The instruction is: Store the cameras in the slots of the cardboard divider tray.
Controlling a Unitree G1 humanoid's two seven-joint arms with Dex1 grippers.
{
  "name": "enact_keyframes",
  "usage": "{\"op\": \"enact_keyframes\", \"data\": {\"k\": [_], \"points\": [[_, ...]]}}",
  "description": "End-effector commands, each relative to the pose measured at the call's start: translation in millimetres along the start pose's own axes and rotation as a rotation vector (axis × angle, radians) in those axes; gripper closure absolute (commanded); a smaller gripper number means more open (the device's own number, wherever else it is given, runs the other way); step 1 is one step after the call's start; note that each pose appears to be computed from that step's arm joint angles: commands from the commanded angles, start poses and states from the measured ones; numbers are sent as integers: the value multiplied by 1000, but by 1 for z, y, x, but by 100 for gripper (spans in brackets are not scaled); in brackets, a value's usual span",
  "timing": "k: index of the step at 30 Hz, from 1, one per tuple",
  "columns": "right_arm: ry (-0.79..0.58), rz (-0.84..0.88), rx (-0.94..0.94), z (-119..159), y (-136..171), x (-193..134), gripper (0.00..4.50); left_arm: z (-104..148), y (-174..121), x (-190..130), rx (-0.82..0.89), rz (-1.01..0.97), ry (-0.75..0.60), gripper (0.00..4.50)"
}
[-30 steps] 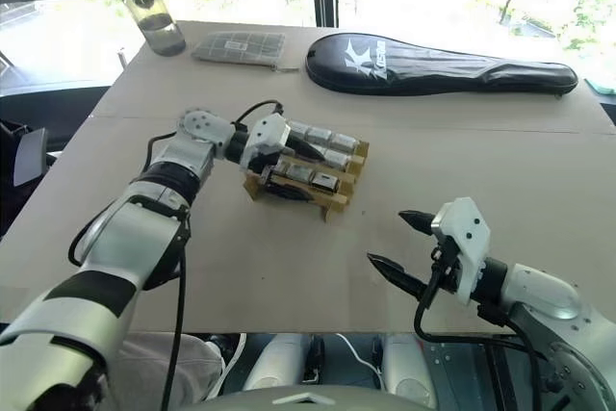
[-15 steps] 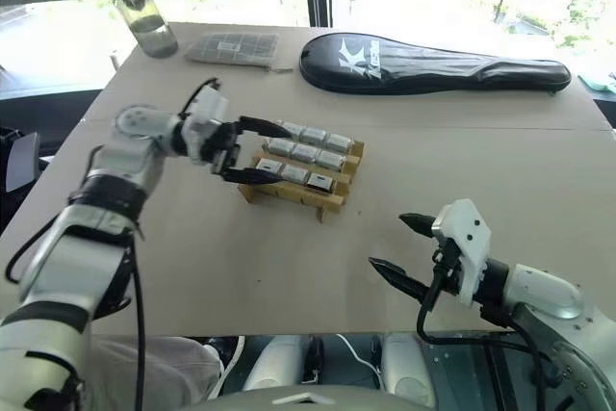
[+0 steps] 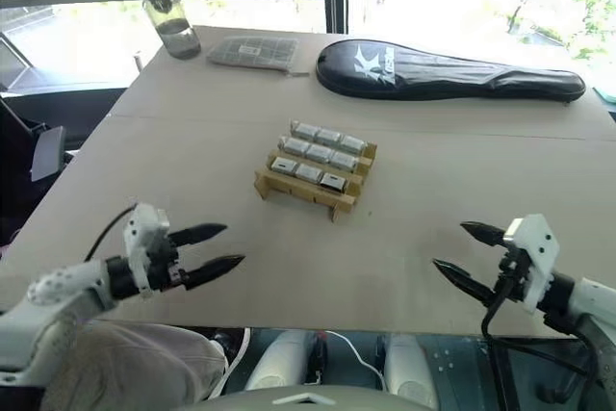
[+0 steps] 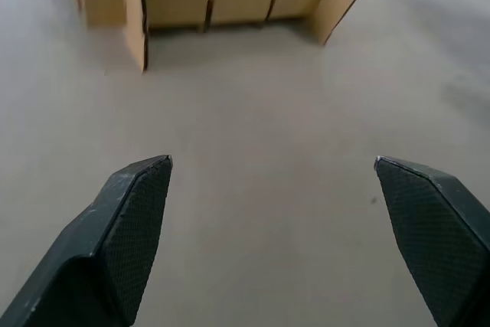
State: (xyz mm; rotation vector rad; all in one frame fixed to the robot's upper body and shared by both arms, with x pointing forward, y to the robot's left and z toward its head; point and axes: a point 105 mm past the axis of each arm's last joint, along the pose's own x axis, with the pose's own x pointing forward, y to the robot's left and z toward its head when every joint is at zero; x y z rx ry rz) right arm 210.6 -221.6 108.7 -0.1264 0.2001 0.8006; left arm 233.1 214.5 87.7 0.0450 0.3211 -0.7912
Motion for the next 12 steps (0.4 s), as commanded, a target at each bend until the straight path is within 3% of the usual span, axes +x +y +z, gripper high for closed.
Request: {"op": "enact_keyframes", "data": {"k": [1,6,12], "points": [[-36,-60,-82,2,-19,-13,0,-5,1,0,69,129,-1,10],[-63,-68,-80,-1,-21,-16,0,-18,-14,0,58,116,-24,10],[-40,-57,-45,-14,-21,-18,0,-12,-24,9,114,25,-65,10]]}}
